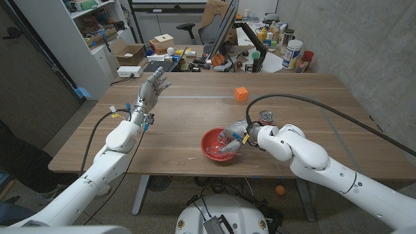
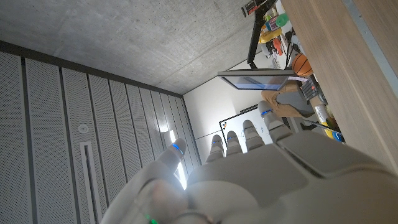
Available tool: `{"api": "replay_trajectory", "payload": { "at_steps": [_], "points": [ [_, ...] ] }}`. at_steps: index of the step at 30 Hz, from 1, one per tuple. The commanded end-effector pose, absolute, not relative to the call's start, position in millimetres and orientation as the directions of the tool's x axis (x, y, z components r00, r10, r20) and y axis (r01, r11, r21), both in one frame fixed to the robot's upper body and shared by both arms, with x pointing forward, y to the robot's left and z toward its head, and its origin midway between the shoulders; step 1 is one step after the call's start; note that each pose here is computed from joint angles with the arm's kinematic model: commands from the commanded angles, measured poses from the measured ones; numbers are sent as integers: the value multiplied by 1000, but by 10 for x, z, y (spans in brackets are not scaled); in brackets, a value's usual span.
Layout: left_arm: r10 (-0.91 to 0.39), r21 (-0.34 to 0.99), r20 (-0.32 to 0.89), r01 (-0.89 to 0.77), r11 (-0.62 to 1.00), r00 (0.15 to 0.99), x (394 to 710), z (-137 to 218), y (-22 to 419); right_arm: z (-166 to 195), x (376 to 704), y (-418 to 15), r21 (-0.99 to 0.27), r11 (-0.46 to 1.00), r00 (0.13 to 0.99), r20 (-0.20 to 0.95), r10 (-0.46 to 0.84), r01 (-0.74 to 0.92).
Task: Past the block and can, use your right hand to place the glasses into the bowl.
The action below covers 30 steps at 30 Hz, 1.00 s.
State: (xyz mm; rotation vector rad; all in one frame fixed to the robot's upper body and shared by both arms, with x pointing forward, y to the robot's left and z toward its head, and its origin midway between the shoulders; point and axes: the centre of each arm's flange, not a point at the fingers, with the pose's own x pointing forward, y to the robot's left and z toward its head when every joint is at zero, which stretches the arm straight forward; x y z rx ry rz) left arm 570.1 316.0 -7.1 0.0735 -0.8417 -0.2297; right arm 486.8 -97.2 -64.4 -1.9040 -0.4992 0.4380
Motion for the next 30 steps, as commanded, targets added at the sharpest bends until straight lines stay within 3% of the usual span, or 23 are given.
{"api": "replay_trajectory", "payload": {
  "at_steps": [1,30],
  "points": [
    [-232,155,729,175,972,644,5709,-69,3143,-618,4890,-994,-939,-322,840,-76,537,121],
    [-233,155,730,176,972,643,5710,-72,3159,-515,4901,-1014,-947,-254,814,11,581,195]
  ]
}}
